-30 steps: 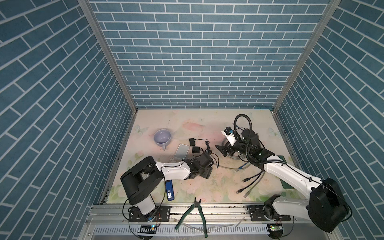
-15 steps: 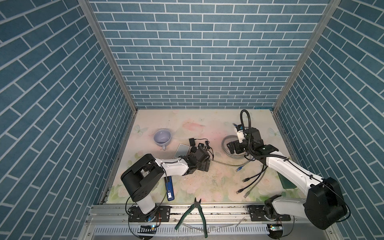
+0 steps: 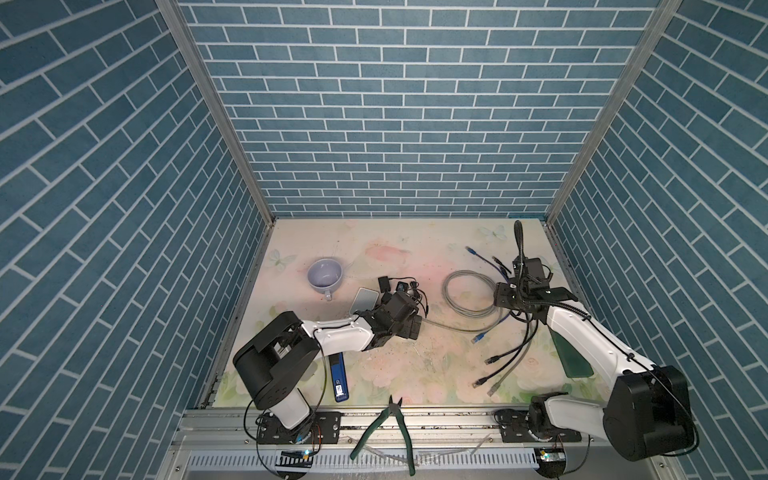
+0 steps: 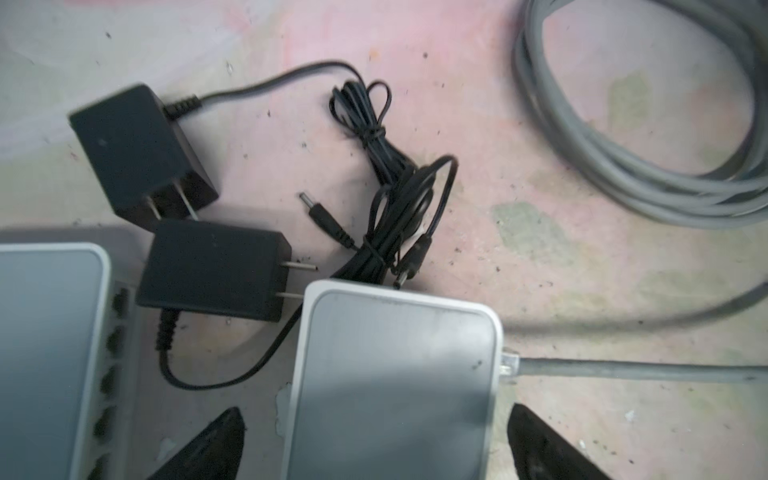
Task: Insert the plug into the switch port
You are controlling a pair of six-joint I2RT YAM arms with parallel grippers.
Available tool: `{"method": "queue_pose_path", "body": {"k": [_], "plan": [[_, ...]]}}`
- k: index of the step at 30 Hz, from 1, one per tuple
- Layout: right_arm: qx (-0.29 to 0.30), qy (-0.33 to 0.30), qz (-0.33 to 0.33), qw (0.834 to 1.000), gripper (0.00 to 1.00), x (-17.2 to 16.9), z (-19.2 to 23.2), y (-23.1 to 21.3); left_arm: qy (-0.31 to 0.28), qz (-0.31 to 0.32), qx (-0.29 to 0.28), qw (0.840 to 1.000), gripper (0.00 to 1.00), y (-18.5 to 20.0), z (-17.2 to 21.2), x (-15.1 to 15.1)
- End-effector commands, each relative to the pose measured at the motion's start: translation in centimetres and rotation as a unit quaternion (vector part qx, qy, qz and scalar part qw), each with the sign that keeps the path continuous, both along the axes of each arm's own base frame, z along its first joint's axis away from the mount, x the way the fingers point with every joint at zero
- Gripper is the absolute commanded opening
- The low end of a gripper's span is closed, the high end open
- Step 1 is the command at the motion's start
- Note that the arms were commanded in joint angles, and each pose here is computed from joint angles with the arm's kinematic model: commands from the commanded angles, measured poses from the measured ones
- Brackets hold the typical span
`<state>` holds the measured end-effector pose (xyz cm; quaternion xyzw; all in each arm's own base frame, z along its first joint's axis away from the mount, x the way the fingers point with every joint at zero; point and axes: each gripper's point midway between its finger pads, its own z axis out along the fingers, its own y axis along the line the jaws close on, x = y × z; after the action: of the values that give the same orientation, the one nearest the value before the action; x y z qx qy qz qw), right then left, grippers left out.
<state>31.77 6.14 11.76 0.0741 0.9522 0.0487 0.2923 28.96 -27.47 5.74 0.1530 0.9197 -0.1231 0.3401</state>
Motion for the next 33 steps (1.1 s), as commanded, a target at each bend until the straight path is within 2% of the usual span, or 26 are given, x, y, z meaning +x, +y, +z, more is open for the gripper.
{"method": "queue_pose_path", "body": {"k": [1, 8, 14, 16, 25, 27, 30, 33], "plan": [[0.02, 0.035, -0.041, 0.998, 0.61, -1.2, -1.3, -0.9, -0.055, -0.007, -0.013, 0.998, 1.0, -0.2, 3.1, 1.2], [0.073, 0.069, -0.116, 0.988, 0.37, -1.7, -4.2, -2.3, -0.091, -0.033, -0.056, 0.994, 1.0, -0.9, 5.6, 0.8], [0.083, 0.095, -0.142, 0.982, 0.33, -1.7, -6.6, -2.7, -0.129, -0.028, -0.097, 0.986, 1.0, -0.1, 5.8, 0.2], [0.085, 0.104, -0.146, 0.98, 0.33, -1.5, -7.3, -2.7, -0.132, -0.043, -0.107, 0.985, 1.0, -0.4, 6.0, -0.3], [0.083, 0.128, -0.154, 0.976, 0.32, -0.9, -9.6, -2.6, -0.145, -0.054, -0.081, 0.985, 1.0, 0.3, 5.9, -0.7], [0.083, 0.132, -0.154, 0.976, 0.26, -1.0, -9.9, -2.6, -0.146, -0.058, -0.075, 0.985, 1.0, 0.2, 5.9, -0.7], [0.083, 0.131, -0.155, 0.976, 0.23, -1.0, -10.0, -2.6, -0.146, -0.064, -0.068, 0.985, 1.0, 0.0, 5.9, -0.7], [0.083, 0.129, -0.154, 0.976, 0.15, -1.1, -9.8, -2.7, -0.148, -0.066, -0.062, 0.985, 1.0, -0.1, 5.8, -0.6]]}}
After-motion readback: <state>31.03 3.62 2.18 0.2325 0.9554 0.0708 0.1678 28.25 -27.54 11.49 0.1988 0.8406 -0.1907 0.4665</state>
